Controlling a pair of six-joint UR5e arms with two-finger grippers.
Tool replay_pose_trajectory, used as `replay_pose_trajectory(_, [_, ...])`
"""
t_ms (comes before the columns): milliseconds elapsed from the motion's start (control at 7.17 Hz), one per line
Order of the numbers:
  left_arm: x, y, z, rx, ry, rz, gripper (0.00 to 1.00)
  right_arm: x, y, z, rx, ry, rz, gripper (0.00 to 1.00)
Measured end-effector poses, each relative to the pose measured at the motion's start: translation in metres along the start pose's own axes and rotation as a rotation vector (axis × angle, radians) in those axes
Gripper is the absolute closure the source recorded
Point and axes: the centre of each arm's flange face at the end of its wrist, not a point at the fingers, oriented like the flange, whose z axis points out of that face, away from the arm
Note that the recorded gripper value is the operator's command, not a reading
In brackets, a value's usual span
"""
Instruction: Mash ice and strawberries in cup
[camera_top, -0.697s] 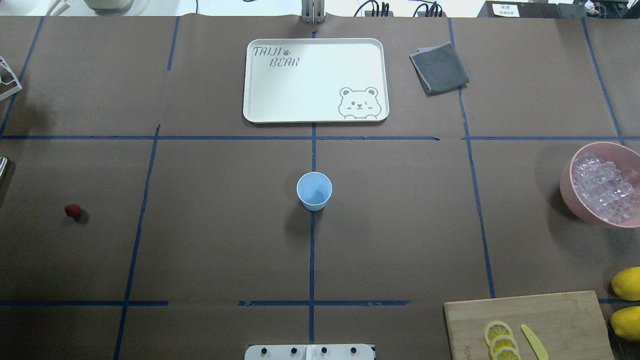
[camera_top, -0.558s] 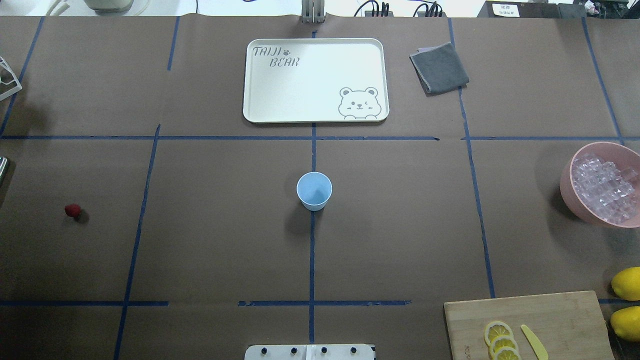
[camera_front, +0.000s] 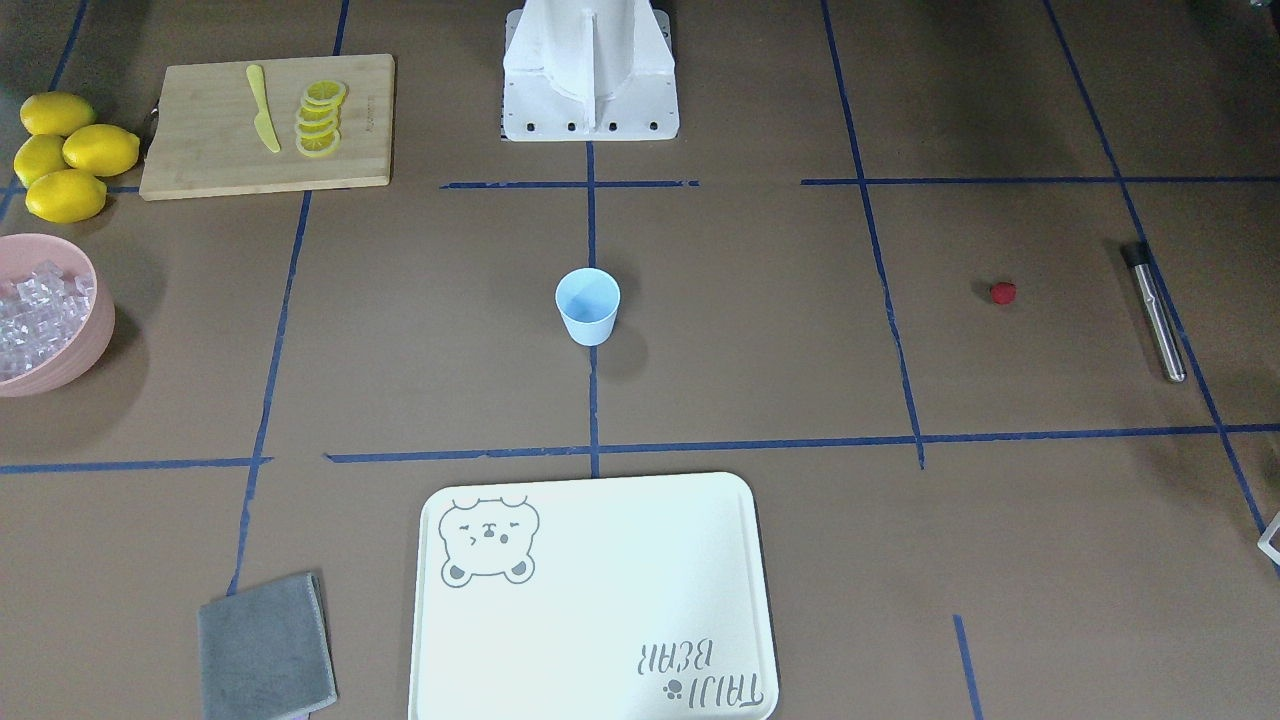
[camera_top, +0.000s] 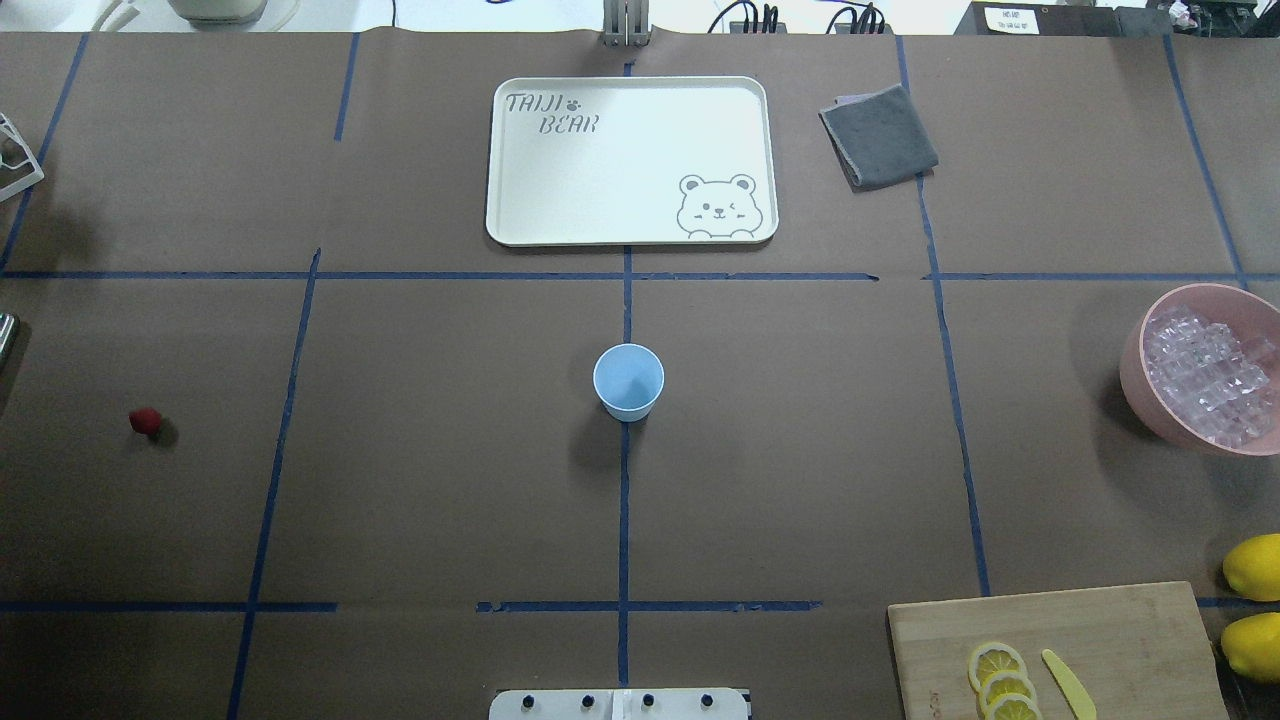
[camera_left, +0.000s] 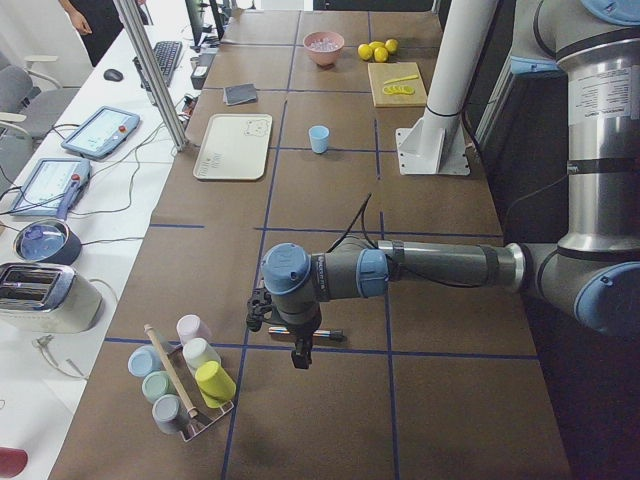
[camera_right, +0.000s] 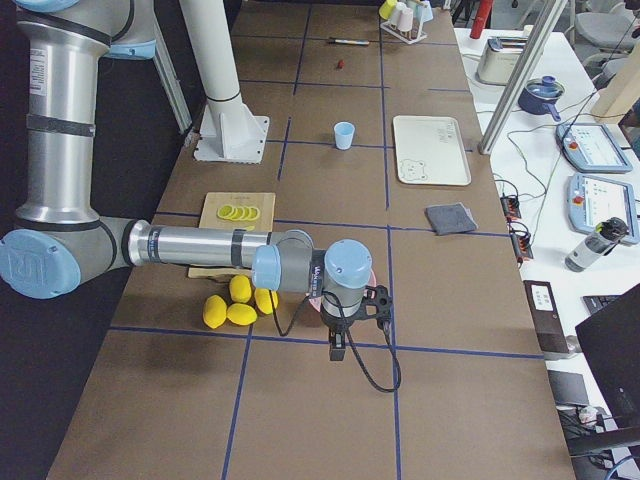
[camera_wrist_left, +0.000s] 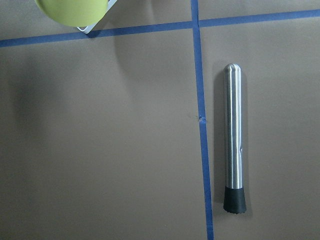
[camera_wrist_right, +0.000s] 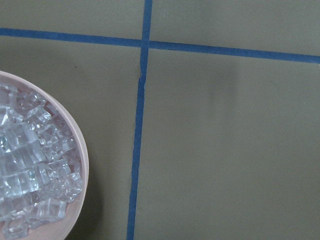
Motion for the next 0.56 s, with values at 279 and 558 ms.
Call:
replay_pose_trajectory(279, [-0.001,0.002,0.0011,-0.001,-0.002,-0.002,0.0,-0.0003,0.001,-0.0001,0.0,-0.002,0.001,0.0])
replay_pose_trajectory(558, [-0.0034,0.0028,0.0043,-0.007,0.0,-0.008,0.0,-0.0003,0.0017,0.0007,-0.002,-0.003,0.003,0.0])
